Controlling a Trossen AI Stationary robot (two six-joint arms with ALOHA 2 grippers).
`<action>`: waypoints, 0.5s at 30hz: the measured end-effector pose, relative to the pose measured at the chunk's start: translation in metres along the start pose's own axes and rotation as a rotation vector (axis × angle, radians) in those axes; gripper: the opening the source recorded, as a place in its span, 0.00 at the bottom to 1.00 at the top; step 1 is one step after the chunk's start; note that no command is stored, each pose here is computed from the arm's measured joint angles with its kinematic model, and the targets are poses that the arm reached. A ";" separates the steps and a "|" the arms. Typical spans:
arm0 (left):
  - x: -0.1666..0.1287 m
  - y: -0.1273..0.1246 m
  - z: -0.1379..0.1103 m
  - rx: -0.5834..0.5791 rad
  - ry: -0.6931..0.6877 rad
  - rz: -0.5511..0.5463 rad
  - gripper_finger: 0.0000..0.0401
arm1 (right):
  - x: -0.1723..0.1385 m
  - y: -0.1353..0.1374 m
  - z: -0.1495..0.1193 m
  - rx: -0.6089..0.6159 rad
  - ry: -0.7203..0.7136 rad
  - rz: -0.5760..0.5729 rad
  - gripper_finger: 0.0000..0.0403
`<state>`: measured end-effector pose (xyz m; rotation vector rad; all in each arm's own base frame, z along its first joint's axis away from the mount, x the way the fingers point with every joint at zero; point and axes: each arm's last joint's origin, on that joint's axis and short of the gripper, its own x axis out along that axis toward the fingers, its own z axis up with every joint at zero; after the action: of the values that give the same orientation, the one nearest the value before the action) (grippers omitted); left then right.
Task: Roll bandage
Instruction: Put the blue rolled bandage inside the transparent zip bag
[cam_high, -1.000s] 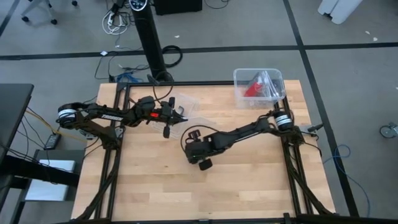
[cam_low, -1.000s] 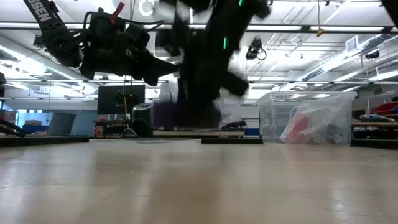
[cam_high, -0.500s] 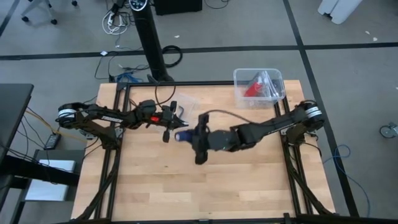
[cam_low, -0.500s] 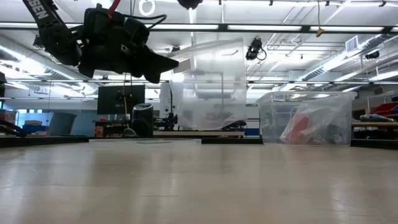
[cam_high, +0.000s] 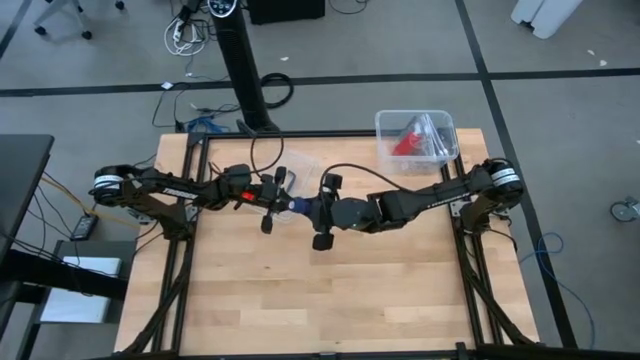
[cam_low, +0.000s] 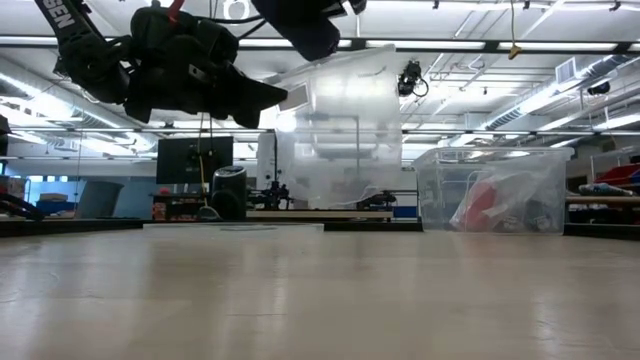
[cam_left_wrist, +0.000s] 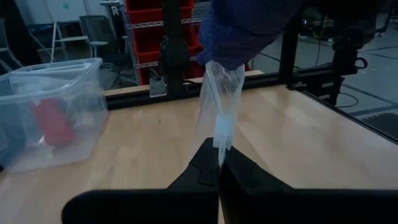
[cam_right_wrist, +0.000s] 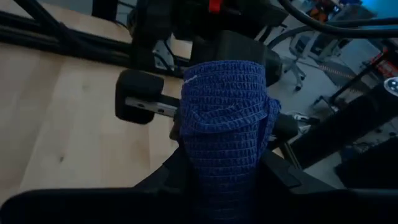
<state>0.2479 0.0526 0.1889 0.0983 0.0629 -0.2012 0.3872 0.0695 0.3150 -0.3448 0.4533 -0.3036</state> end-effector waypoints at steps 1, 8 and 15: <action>0.000 0.000 0.000 0.000 -0.001 0.000 0.00 | 0.001 0.000 -0.001 0.009 0.005 -0.001 0.26; 0.000 0.000 0.001 0.003 -0.008 0.004 0.00 | 0.006 -0.001 -0.019 0.064 0.099 0.000 0.26; 0.000 0.000 0.001 0.003 -0.008 0.004 0.00 | 0.007 -0.004 -0.026 0.129 0.170 -0.004 0.26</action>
<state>0.2479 0.0527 0.1898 0.1007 0.0547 -0.1980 0.3798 0.0563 0.2917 -0.1946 0.5967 -0.3655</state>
